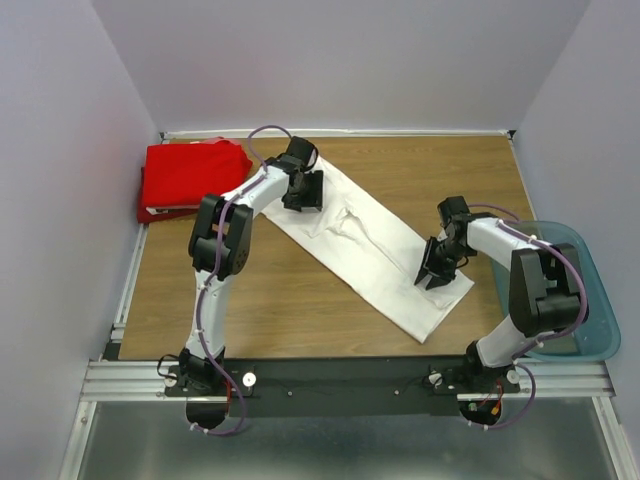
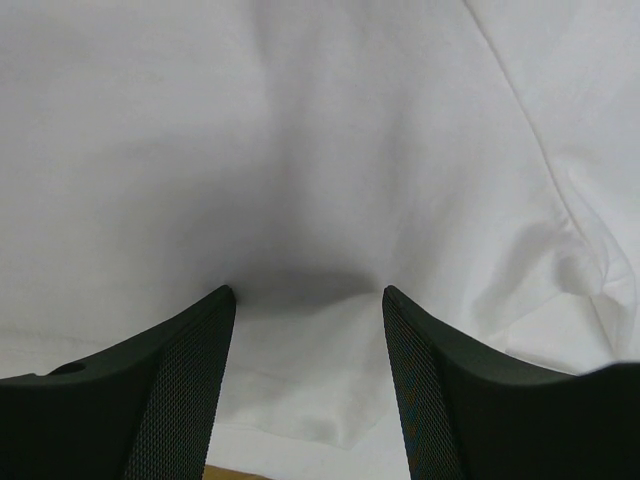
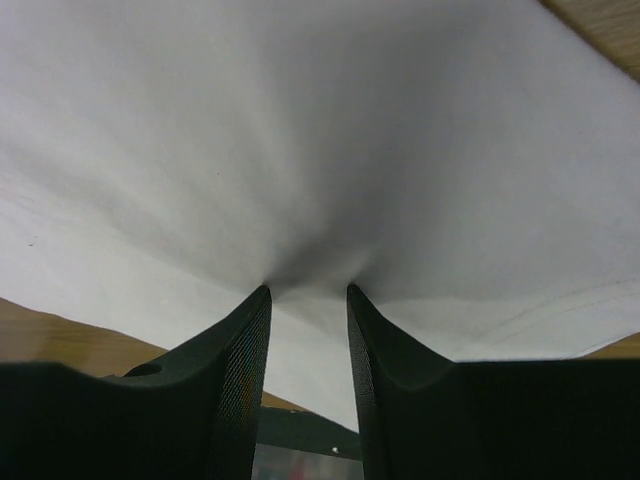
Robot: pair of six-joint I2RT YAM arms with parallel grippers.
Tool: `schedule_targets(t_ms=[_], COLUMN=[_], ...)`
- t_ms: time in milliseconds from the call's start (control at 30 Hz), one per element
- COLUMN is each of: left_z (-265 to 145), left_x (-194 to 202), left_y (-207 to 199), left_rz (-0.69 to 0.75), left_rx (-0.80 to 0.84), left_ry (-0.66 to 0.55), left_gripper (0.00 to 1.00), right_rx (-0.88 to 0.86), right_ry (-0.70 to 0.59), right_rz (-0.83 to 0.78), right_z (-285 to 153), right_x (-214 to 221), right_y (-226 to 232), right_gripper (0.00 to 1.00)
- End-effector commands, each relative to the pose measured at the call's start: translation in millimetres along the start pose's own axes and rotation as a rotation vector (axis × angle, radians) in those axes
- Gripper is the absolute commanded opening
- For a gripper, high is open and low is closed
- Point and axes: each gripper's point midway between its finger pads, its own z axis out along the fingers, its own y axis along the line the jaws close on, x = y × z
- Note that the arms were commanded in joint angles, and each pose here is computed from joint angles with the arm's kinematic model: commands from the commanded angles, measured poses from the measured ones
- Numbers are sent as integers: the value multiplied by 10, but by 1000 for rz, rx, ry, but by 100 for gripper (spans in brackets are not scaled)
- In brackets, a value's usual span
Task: Fold and stack the t-shirts
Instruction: Fold the tshirt
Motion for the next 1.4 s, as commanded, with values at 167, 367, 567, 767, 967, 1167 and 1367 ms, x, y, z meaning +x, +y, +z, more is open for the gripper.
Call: schedule_targets(t_ms=[167,367,567,767,967,1167,1367], left_z=[380,441,557,635,646,627,666], left_x=[59,-181,-254,-288,-372,-499,-561], left_y=[125,80,4,-27,-113,-232,-299], left_rz=[35,86,152,202,252,302,297], left_rx=[-29,-22,27,55,103,174,209], left_ry=[54,25,16,10,-10,-46,-64], left_gripper=[69,69,68,68,68,68,68], right_rx=[-36,-24,-30,-47,-70,-70,-81], right_ry=[116,131,143,165,174,209,216], right_rz=[18,3,-28,-91,-154,-190,-185], right_z=[195,241,254,341,437,608,644], right_x=[424,621,783,934,988,1083,1109], right_y=[135,339,610,1002,1467,1757,1907], right_gripper=[43,43,43,42,41,41,40])
